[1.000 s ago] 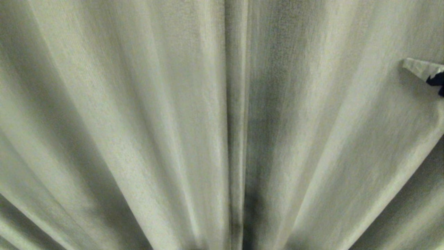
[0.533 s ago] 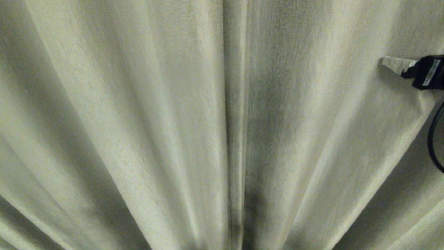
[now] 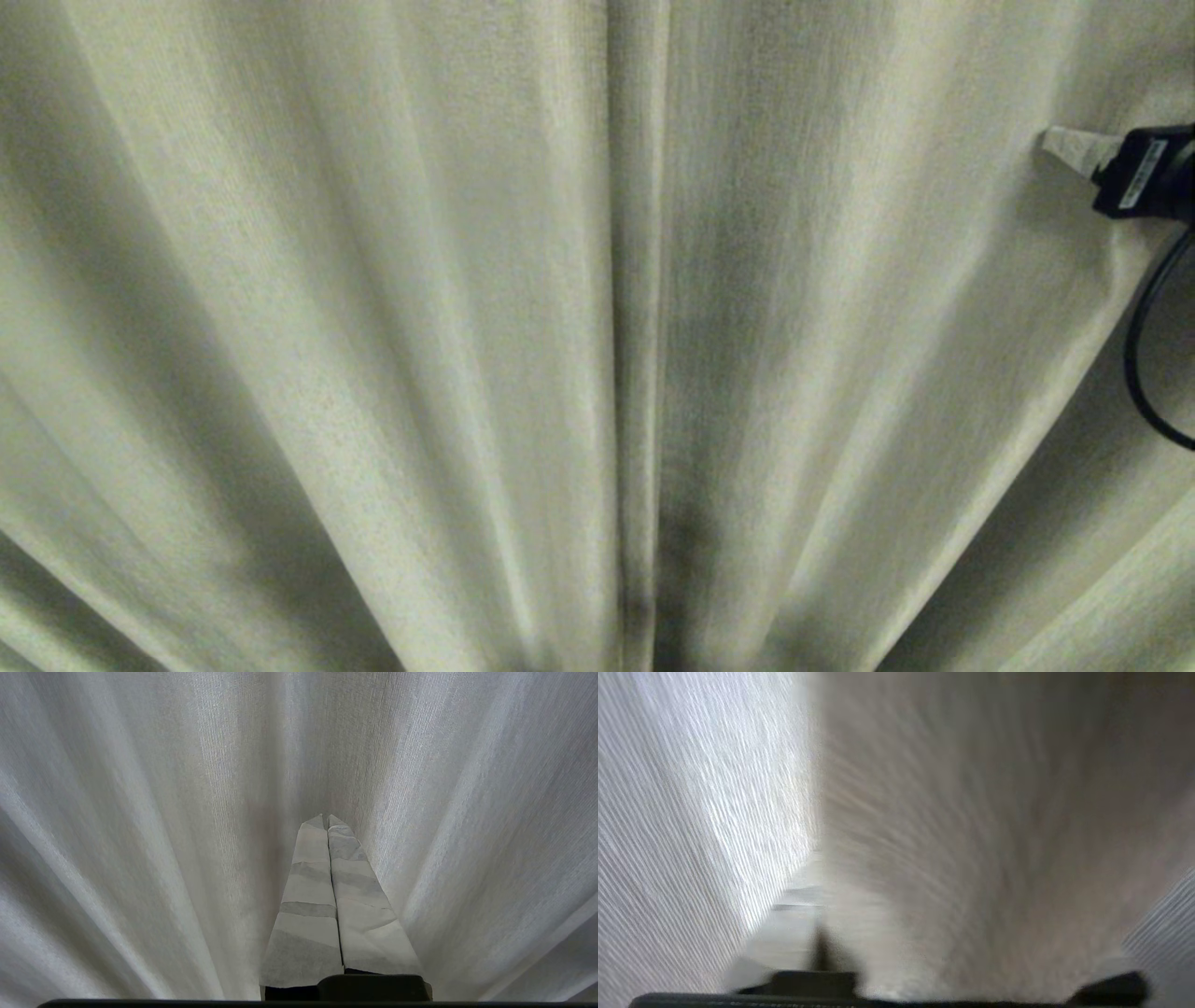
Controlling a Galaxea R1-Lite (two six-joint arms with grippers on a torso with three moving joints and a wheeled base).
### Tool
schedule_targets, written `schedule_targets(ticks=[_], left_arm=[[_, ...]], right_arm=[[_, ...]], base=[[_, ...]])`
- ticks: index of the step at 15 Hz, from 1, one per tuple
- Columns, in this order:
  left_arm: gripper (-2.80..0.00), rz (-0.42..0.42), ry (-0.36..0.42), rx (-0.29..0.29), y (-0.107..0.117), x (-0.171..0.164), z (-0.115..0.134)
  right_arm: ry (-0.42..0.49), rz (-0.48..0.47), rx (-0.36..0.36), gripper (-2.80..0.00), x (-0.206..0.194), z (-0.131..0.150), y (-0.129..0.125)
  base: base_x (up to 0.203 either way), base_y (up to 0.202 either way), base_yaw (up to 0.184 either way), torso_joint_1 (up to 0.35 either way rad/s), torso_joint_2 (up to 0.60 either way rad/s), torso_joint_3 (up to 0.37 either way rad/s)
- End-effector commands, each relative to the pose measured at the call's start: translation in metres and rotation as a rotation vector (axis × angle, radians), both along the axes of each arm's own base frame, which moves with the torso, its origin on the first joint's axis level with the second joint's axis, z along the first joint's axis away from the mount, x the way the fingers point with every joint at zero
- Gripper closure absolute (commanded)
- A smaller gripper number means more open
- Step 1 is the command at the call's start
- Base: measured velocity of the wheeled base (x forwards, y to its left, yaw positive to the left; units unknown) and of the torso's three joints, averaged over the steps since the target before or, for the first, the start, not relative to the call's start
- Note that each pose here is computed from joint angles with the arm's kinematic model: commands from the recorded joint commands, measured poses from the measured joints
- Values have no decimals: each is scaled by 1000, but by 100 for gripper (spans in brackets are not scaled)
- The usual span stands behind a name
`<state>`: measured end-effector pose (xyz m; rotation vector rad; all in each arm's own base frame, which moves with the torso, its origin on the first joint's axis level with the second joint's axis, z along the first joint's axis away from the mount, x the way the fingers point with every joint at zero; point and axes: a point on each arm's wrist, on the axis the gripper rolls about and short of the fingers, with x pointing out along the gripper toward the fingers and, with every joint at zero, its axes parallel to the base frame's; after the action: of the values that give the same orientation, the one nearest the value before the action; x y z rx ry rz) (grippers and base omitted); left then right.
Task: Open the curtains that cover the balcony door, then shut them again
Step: Pull the outer curtains open on both sides
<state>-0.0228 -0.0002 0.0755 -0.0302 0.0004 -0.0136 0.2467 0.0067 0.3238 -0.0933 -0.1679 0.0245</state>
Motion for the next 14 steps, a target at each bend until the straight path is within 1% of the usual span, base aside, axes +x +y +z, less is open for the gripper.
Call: schedule_targets(ticks=[1, 3, 5, 8, 10, 13, 14], left_arm=[[0, 0, 0, 0, 0, 0, 0], [0, 0, 0, 0, 0, 0, 0], [0, 0, 0, 0, 0, 0, 0], [0, 0, 0, 0, 0, 0, 0], [0, 0, 0, 0, 0, 0, 0], [0, 1, 0, 0, 0, 0, 0], [0, 1, 0, 0, 0, 0, 0]], right_arm=[[-16, -1, -1, 0, 12, -1, 0], [-59, -24, 0, 0, 18, -4, -7], [-70, -22, -1, 0, 26, -8, -7], [-103, 32, -13, 0, 34, -6, -6], [-116, 30, -17, 0, 42, -7, -9], [-164, -35, -22, 0, 50, 4, -29], [-180, -73, -26, 0, 53, 9, -41]], base=[[0, 0, 0, 0, 0, 0], [0, 0, 0, 0, 0, 0], [0, 0, 0, 0, 0, 0], [0, 0, 0, 0, 0, 0], [0, 0, 0, 0, 0, 0], [0, 0, 0, 0, 0, 0], [0, 0, 0, 0, 0, 0]])
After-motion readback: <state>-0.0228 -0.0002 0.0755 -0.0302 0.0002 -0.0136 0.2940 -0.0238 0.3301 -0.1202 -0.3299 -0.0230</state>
